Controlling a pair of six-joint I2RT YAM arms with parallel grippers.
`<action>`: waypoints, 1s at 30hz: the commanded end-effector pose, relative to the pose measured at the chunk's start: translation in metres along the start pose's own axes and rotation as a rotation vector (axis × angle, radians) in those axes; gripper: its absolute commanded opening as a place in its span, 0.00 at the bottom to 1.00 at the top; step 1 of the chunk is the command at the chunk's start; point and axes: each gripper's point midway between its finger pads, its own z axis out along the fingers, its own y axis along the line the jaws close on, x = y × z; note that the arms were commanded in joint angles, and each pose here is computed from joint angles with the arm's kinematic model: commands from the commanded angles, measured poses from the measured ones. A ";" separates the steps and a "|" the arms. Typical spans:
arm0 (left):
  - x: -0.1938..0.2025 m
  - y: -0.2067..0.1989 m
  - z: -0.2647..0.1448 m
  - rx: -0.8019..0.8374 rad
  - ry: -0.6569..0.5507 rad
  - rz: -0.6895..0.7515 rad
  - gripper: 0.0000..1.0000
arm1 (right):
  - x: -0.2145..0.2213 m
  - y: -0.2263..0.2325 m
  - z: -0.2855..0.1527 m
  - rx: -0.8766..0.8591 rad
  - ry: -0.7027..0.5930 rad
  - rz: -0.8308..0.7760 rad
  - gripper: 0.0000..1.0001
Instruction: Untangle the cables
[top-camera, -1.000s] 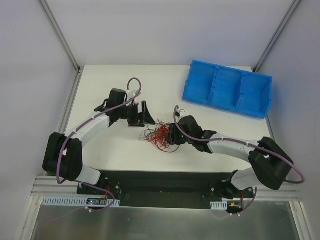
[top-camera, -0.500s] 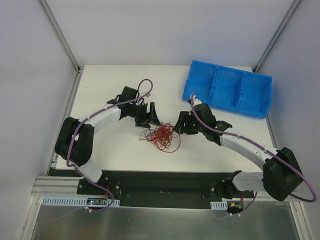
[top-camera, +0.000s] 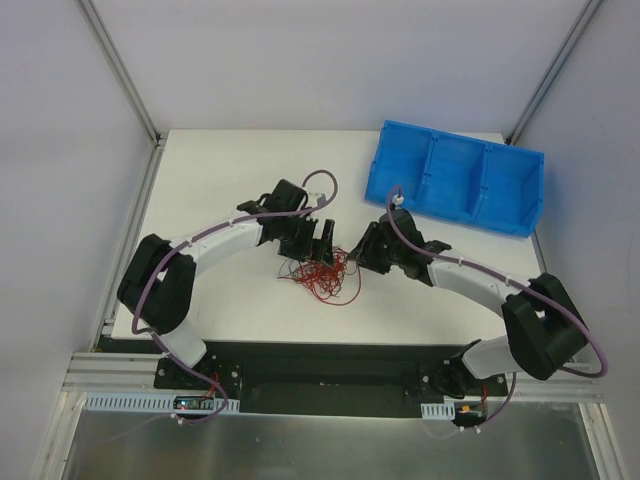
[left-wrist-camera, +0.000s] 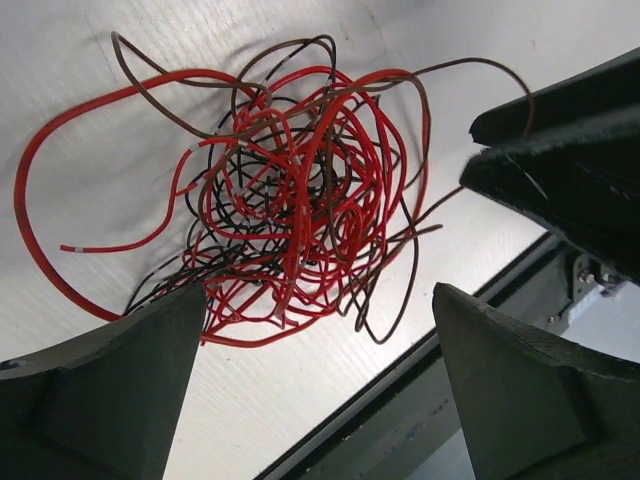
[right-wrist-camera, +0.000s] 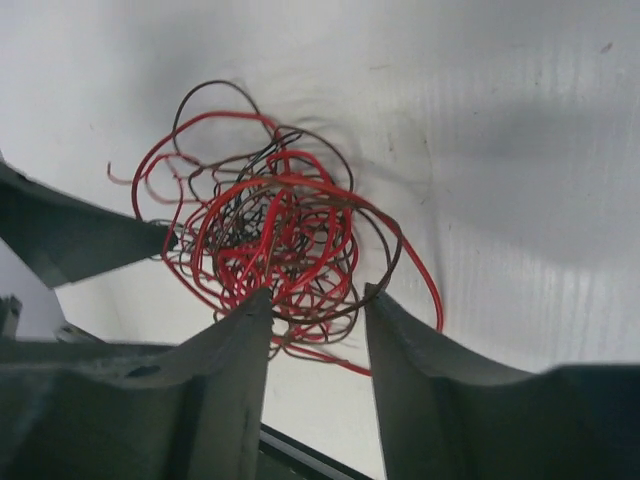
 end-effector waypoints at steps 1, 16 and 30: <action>-0.003 0.022 0.007 -0.153 0.006 0.057 0.96 | -0.022 0.023 0.015 -0.059 -0.061 0.138 0.35; 0.008 0.087 0.030 -0.416 0.080 -0.003 0.88 | -0.109 0.140 -0.190 -0.359 -0.350 -0.212 0.00; -0.003 0.105 0.014 -0.437 0.036 -0.074 0.86 | -0.165 0.193 -0.393 -0.447 -0.720 -0.388 0.00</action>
